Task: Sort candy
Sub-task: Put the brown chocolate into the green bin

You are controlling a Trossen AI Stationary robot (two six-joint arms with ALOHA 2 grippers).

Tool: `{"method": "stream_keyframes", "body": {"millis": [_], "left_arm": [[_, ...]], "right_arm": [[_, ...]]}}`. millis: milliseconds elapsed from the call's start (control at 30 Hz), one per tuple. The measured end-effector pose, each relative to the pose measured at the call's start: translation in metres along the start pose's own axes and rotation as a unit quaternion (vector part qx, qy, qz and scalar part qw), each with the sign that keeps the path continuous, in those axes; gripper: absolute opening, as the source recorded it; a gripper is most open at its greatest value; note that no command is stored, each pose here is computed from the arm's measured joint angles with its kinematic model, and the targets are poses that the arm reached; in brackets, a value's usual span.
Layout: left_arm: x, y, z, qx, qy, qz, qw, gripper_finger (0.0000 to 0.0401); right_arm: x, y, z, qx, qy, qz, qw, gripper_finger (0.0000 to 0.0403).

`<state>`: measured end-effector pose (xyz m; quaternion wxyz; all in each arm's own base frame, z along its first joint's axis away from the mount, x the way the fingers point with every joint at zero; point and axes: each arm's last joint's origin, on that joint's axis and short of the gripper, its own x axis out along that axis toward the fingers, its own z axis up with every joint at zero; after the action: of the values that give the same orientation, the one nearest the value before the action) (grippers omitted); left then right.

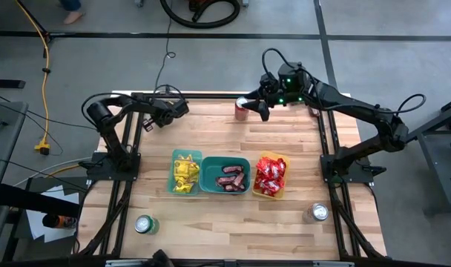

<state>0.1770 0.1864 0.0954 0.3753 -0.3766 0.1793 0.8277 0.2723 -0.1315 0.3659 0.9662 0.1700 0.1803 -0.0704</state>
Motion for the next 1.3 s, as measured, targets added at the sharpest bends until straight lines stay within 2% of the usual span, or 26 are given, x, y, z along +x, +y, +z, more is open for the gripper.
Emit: {"method": "stream_keyframes", "body": {"millis": [67,233,400,500,567,667,933,1100,1300], "left_arm": [[-0.004,0.003,-0.008,0.006,-0.002,-0.006,1.000,0.0000],[-0.026,0.006,-0.034,0.068,0.010,-0.036,0.997,0.0000],[-0.056,0.010,-0.066,0.100,0.019,-0.089,0.991,0.0000],[-0.078,0.012,-0.073,0.126,0.048,-0.100,0.986,0.0000],[-0.092,0.015,-0.068,0.146,0.066,-0.084,0.984,0.0000],[-0.094,0.016,-0.039,0.150,0.013,-0.064,0.987,0.0000],[-0.052,-0.003,0.017,0.103,-0.099,-0.022,0.989,0.0000],[-0.019,-0.012,0.033,0.046,-0.100,0.007,0.994,0.0000],[0.002,-0.022,0.036,0.060,-0.104,0.019,0.993,0.0000]], "right_arm": [[0.000,0.000,0.000,0.000,0.002,0.007,1.000,0.0226],[0.000,0.001,0.000,0.000,0.003,0.011,1.000,0.0226],[0.000,0.001,0.001,-0.002,-0.002,0.012,1.000,0.0226],[0.000,0.001,0.002,-0.008,-0.007,0.013,1.000,0.0226],[0.000,0.001,0.003,-0.015,-0.013,0.014,1.000,0.0226],[0.000,0.002,0.006,-0.022,-0.028,0.016,0.999,0.0226],[0.000,0.002,0.009,-0.016,-0.042,0.013,0.999,0.0226],[0.000,0.002,0.009,0.002,-0.042,0.014,0.999,0.0226],[0.000,0.002,0.009,0.011,-0.041,0.014,0.999,0.0226]]}}
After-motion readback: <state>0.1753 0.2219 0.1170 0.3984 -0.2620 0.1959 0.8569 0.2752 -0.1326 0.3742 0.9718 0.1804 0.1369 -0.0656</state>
